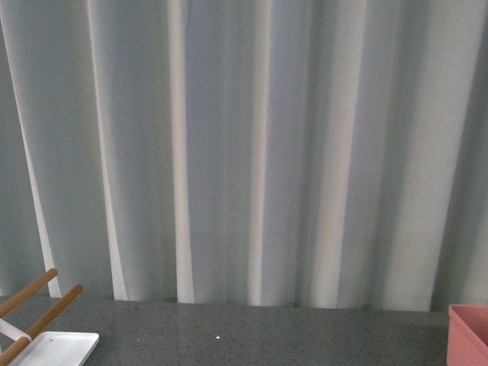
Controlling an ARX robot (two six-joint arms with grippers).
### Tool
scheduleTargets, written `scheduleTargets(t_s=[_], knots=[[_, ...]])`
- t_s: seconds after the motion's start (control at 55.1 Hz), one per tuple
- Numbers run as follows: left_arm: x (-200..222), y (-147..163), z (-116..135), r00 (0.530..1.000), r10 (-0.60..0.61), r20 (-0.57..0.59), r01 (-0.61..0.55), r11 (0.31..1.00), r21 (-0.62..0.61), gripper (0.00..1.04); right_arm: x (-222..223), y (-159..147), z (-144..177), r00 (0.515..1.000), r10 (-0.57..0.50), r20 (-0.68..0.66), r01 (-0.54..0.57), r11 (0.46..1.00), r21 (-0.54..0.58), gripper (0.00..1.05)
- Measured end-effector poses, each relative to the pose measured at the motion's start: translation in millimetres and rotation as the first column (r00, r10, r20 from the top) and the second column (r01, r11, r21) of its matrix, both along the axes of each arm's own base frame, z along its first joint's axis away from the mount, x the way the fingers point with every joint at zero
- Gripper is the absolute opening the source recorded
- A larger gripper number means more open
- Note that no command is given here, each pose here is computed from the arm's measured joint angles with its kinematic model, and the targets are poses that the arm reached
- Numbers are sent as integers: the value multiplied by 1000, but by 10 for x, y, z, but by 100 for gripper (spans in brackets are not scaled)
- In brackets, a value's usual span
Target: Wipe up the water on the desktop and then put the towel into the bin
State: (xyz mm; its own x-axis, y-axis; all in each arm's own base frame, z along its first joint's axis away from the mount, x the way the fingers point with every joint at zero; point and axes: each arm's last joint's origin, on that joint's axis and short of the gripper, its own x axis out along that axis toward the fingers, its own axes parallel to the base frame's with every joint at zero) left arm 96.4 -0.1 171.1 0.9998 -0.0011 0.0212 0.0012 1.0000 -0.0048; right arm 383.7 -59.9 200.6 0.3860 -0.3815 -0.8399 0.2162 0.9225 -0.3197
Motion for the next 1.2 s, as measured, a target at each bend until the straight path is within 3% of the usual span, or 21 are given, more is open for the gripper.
scheduleTargets(t_s=[0.399, 0.435, 0.49, 0.562, 0.617, 0.653, 0.671, 0.689, 0.725, 0.798, 0.87, 0.979, 1.052, 1.197], knots=[[0, 0, 0, 1000, 0, 0, 0, 1000, 0, 98, 0, 0, 0, 1000, 0, 0, 0, 1000, 0, 98], [0, 0, 0, 1000, 0, 0, 0, 1000, 0, 98, 12, -16, -37, 997, 15, 81, -19, 999, 50, 95], [0, 0, 0, 1000, 0, 0, 0, 1000, 0, 98, -37, 12, -151, 954, 78, 288, -132, 976, 172, 86], [0, 1, 0, 1000, 2, 0, -2, 1000, 0, 98, -206, 75, -321, 865, 140, 482, -271, 938, 214, 76], [0, 0, 0, 1000, 0, 0, 0, 1000, 0, 98, -374, 139, -422, 773, 173, 611, -341, 925, 169, 67], [0, 0, 0, 1000, 0, 0, 0, 1000, 0, 98, -509, 193, -423, 665, 197, 720, -376, 922, 95, 59], [0, 0, 0, 1000, 0, 0, 0, 1000, 0, 98, -524, 198, -416, 649, 200, 734, -379, 922, 84, 58], [0, 0, 0, 1000, 0, 0, 0, 1000, 0, 98, -593, 226, -367, 573, 213, 792, -389, 921, 34, 54], [0, 0, 0, 1000, 0, 0, 0, 1000, 0, 98, -684, 255, -272, 480, 226, 848, -392, 920, -23, 48], [0, 0, 0, 1000, 0, 0, 0, 1000, 0, 98, -865, 308, -105, 373, 238, 897, -384, 919, -84, 35], [0, 0, 0, 1000, 1, 0, -1, 1000, 0, 98, -1038, 359, -94, 354, 241, 903, -387, 917, -93, 23], [0, 0, 0, 1000, 0, 0, 0, 1000, 0, 98, -1268, 411, -235, 396, 238, 887, -390, 918, -72, 3], [0, 0, 0, 1000, 0, 0, 0, 1000, 0, 98, -1414, 437, -287, 410, 235, 881, -386, 920, -65, 3], [0, 0, 0, 1000, 0, 0, 0, 1000, 0, 98, -1718, 556, -317, 381, 234, 895, -376, 923, -81, 3]])
